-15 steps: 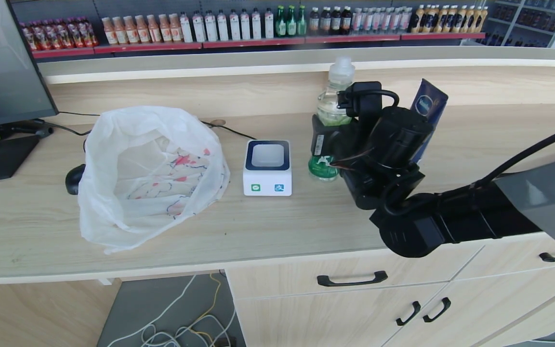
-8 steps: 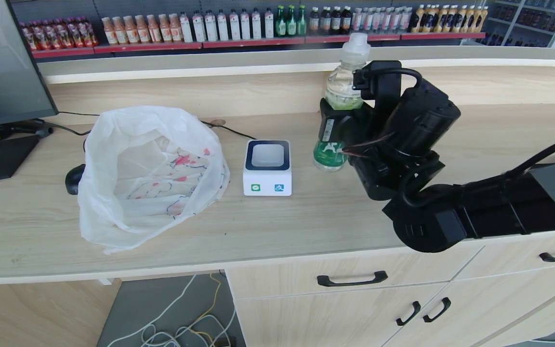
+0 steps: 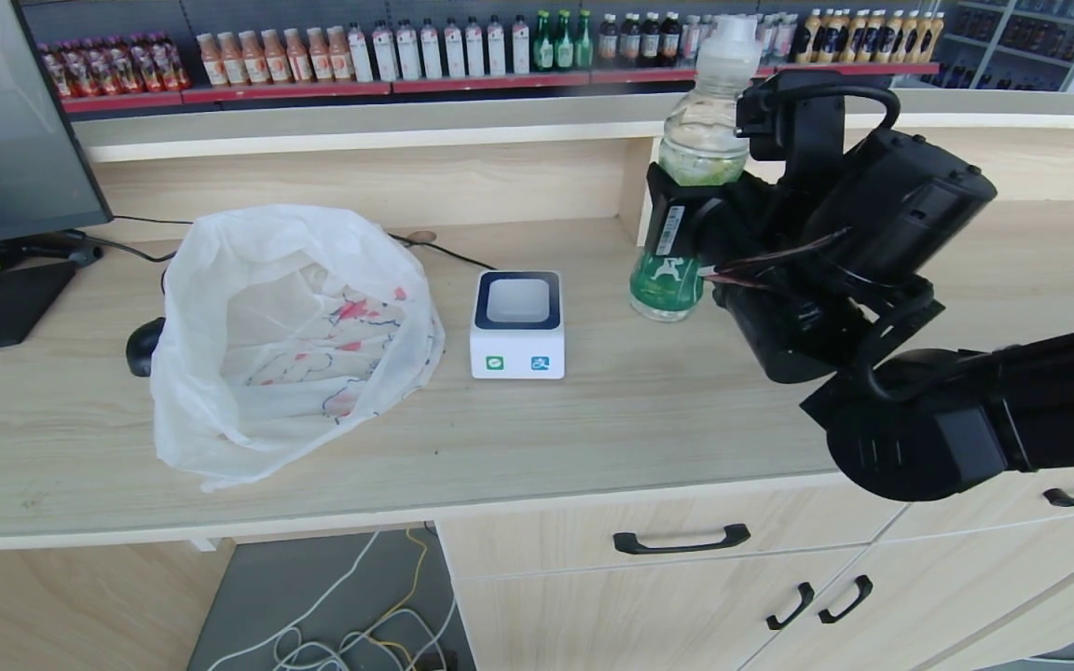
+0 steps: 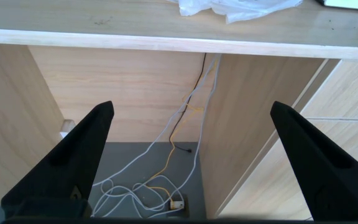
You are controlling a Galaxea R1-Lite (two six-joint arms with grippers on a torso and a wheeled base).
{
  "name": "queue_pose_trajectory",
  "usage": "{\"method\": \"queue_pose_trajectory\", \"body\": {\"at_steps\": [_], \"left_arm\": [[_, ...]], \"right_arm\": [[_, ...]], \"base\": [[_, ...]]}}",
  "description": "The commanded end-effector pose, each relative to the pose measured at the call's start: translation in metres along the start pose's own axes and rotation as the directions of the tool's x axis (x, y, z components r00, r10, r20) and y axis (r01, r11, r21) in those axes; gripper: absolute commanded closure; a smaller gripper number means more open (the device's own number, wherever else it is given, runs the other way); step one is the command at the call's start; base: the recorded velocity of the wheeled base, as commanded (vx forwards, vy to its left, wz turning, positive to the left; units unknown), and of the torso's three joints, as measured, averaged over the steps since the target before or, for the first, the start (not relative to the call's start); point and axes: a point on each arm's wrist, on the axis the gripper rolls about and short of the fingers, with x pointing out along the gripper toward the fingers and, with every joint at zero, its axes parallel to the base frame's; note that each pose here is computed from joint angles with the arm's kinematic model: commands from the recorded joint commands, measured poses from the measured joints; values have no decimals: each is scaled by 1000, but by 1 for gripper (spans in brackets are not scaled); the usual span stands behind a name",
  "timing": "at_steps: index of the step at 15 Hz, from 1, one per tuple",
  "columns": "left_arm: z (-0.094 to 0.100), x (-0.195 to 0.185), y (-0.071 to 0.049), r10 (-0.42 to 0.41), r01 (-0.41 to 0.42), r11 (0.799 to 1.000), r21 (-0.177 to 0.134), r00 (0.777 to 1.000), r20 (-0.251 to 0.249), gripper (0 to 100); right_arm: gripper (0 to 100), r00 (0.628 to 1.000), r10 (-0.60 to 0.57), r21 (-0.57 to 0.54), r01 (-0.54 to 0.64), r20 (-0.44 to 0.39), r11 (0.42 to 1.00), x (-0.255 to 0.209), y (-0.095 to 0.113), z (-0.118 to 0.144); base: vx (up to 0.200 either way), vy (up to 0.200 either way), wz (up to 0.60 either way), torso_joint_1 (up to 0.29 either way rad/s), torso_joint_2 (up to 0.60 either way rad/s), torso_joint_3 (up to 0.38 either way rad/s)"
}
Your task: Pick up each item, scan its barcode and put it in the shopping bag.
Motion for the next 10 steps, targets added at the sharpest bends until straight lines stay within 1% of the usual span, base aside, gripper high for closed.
{"method": "queue_pose_trajectory", "body": {"at_steps": [1,5,7,10], "left_arm": [[0,0,0,0,0,1000,-1,1000,0,0],[0,0,0,0,0,1000,-1,1000,0,0],[0,0,0,0,0,1000,-1,1000,0,0],[0,0,0,0,0,1000,-1,1000,0,0]], "right_arm": [[100,999,38,25,-39,20,999,-18,5,20],[100,996,88,18,-88,14,996,-44,8,34],[100,997,72,36,-72,1,997,-59,10,37],[100,998,64,60,-64,13,996,-78,14,35]], "base": [[0,0,0,0,0,0],[0,0,0,0,0,0],[0,0,0,0,0,0],[0,0,0,0,0,0]]}}
